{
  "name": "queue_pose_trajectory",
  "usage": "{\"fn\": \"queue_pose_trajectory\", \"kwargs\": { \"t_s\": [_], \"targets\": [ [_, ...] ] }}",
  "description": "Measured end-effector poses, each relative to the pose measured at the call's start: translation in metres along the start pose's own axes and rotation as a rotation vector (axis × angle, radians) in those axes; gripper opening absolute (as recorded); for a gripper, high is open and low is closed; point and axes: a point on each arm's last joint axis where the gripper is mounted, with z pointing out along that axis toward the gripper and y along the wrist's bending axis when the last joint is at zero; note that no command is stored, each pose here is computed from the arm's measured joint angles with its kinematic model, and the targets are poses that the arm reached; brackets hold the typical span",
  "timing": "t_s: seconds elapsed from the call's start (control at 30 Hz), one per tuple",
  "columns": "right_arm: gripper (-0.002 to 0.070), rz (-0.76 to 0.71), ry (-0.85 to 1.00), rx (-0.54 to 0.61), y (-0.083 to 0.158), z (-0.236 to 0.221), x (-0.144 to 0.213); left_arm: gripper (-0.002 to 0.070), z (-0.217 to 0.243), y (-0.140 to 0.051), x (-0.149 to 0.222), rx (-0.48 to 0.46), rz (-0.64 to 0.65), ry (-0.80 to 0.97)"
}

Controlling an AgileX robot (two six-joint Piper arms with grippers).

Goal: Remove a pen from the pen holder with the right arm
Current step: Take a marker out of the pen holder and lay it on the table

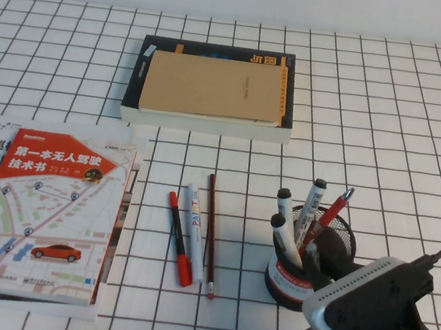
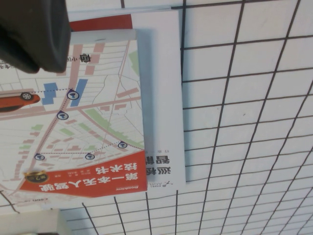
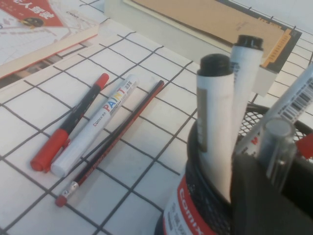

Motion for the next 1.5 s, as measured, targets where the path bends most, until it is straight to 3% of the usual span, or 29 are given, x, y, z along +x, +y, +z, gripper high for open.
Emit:
{"fn": "queue_pose_trajectory", "kwargs": {
  "t_s": [0.27, 0.7, 0.87, 1.13, 1.27, 1.37, 1.5],
  "targets": [
    [0.0068, 0.017, -0.021, -0.004, -0.002, -0.004, -0.006, -0.0004, 0.000, 0.000, 0.000, 0.000, 0.000, 0.000],
    [0.0068, 0.118, -0.169, 0.007, -0.025, -0.043, -0.056, -0.0004, 0.000, 0.000, 0.000, 0.000, 0.000, 0.000],
    [0.0068, 0.164, -0.193, -0.090, -0.024, -0.056, -0.088, -0.0004, 0.000, 0.000, 0.000, 0.000, 0.000, 0.000],
    [0.0067, 0.173, -0.203, -0.379, -0.007, -0.068, -0.156, -0.0004, 0.000, 0.000, 0.000, 0.000, 0.000, 0.000],
    [0.0067, 0.206, -0.102, -0.486, -0.002, -0.059, -0.181, -0.0004, 0.000, 0.000, 0.000, 0.000, 0.000, 0.000],
    [0.0067, 0.242, 0.103, -0.546, 0.001, -0.042, -0.188, -0.0004, 0.000, 0.000, 0.000, 0.000, 0.000, 0.000],
    [0.0067, 0.288, 0.375, -0.536, 0.004, -0.011, -0.193, -0.0004, 0.000, 0.000, 0.000, 0.000, 0.000, 0.000]
  ]
}}
